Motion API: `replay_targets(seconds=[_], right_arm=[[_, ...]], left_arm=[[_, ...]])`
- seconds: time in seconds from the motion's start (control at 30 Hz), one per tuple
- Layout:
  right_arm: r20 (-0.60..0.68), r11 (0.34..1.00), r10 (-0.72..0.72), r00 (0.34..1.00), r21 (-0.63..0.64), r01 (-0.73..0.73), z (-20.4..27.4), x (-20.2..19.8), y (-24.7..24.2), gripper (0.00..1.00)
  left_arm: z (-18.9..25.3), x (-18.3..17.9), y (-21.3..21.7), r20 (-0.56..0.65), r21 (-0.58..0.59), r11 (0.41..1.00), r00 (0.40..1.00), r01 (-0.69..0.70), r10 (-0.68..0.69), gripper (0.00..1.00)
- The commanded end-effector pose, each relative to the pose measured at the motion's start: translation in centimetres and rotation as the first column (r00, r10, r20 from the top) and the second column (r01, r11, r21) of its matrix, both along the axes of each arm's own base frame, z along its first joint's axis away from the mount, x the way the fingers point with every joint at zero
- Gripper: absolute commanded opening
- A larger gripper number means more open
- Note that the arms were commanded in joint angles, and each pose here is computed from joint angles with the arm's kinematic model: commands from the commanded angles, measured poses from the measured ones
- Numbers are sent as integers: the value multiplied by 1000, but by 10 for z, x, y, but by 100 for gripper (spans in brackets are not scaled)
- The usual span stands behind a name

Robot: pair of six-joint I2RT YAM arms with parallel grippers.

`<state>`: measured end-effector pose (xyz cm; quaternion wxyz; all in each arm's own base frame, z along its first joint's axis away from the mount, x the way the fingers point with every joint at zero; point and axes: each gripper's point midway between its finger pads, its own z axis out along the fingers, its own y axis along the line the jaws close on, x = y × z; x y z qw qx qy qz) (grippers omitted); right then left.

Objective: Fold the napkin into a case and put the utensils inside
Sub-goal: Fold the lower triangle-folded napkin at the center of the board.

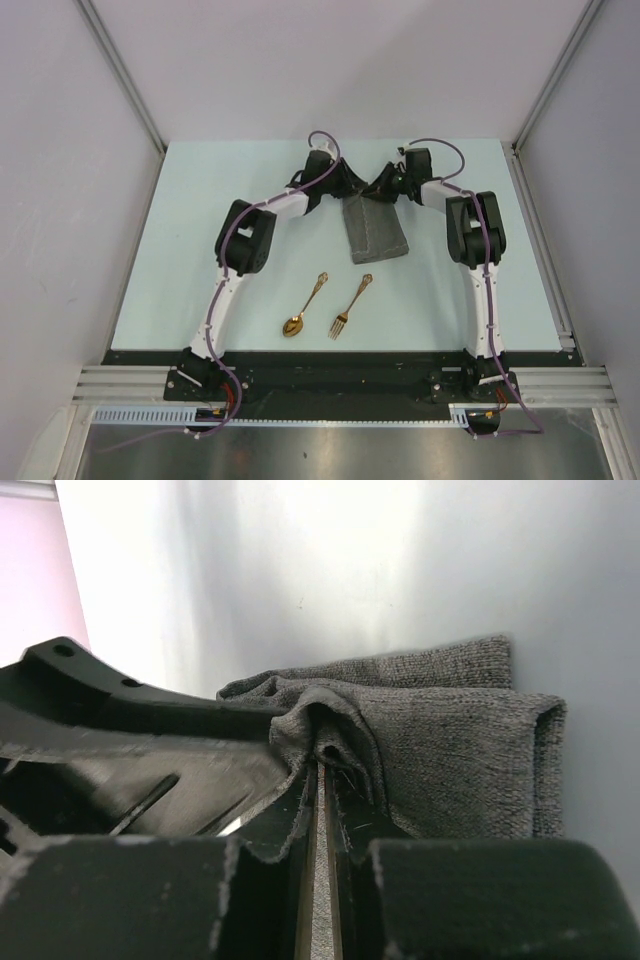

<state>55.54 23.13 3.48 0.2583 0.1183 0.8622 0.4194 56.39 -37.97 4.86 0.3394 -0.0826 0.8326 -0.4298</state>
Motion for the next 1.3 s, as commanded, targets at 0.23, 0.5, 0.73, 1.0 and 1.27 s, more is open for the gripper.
replay_targets(seconds=[0.23,0.5,0.73,1.0,1.27], right_arm=[[74,1000,-1,997,28,-1,42,10,-1,11],[88,1000,8,996,25,-11,46,12,3,11],[95,999,22,995,20,-24,60,6,11,11],[138,999,40,990,6,-41,79,-3,24,10],[140,998,62,988,22,-66,81,-1,39,11]], left_arm=[[105,4,22,174,-95,992,983,80,-63,51],[126,-6,30,156,-167,980,984,106,-80,42],[76,-14,55,22,-124,992,1000,15,-12,13],[54,-15,48,-23,-181,983,999,22,-27,8],[42,-12,43,-63,-189,982,998,-3,-9,5]])
